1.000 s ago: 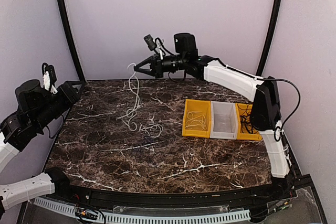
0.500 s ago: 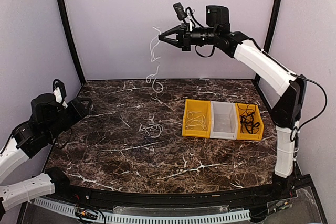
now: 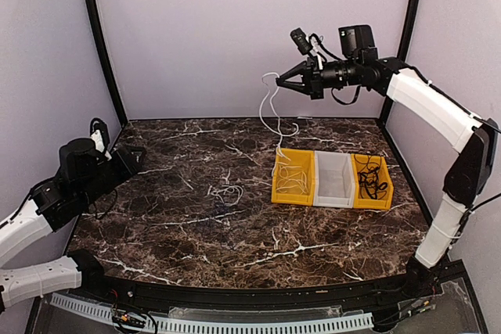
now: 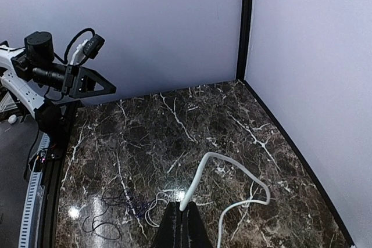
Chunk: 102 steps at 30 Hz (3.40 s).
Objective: Untangle the cables
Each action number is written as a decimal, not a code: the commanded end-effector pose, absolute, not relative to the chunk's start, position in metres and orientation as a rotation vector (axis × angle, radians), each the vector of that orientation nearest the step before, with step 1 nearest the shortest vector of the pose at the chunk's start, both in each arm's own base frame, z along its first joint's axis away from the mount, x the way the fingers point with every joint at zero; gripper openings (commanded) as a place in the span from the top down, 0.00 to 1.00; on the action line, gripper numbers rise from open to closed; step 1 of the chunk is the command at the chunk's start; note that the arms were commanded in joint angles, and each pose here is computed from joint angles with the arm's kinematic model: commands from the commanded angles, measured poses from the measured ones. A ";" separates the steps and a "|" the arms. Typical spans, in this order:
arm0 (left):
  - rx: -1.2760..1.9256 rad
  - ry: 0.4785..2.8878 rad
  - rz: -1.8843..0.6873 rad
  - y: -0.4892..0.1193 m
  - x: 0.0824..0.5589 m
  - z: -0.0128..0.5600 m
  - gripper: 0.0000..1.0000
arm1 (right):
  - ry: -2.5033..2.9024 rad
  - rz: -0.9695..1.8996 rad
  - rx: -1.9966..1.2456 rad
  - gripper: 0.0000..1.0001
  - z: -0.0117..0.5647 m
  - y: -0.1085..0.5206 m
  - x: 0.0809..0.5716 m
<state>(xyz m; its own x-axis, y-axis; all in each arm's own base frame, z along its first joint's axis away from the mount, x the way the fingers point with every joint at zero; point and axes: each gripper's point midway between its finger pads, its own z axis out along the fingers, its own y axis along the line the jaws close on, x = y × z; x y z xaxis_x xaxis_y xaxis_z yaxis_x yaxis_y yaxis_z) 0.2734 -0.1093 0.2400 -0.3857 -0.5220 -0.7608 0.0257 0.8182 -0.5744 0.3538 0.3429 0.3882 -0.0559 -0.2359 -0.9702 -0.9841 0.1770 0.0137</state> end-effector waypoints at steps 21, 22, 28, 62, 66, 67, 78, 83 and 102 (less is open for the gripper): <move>-0.345 1.868 -0.680 -0.123 0.281 0.246 0.48 | 1.521 0.725 -1.234 1.00 0.397 0.294 0.347; -0.344 1.865 -0.680 -0.123 0.280 0.247 0.48 | 1.519 0.722 -1.233 1.00 0.400 0.293 0.346; -0.345 1.871 -0.670 -0.122 0.280 0.245 0.48 | 1.549 0.704 -1.234 1.00 0.387 0.289 0.344; -0.357 1.916 -0.633 -0.122 0.285 0.223 0.45 | 2.141 0.621 -1.356 1.00 0.104 0.279 0.381; -0.352 1.912 -0.624 -0.122 0.286 0.223 0.45 | 2.177 0.587 -1.392 1.00 0.092 0.284 0.381; -0.347 1.912 -0.627 -0.123 0.286 0.224 0.45 | 2.188 0.579 -1.405 1.00 0.088 0.285 0.380; -0.308 1.918 -0.633 -0.129 0.290 0.227 0.45 | 2.218 0.481 -1.496 1.00 0.110 0.286 0.347; -0.301 1.931 -0.627 -0.128 0.285 0.217 0.45 | 2.220 0.372 -1.467 1.00 0.135 0.262 0.342; -0.306 1.899 -0.607 -0.116 0.275 0.222 0.44 | 2.296 0.345 -1.551 1.00 0.130 0.232 0.303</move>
<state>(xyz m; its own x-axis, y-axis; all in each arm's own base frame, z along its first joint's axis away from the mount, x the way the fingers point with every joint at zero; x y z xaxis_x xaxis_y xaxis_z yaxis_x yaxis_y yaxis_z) 0.2806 -0.1223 0.2200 -0.4134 -0.4853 -0.7704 0.0690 0.8270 -0.5580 0.3136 0.2431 0.1163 -0.3723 -0.8376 -0.3998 -0.9215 0.3848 0.0519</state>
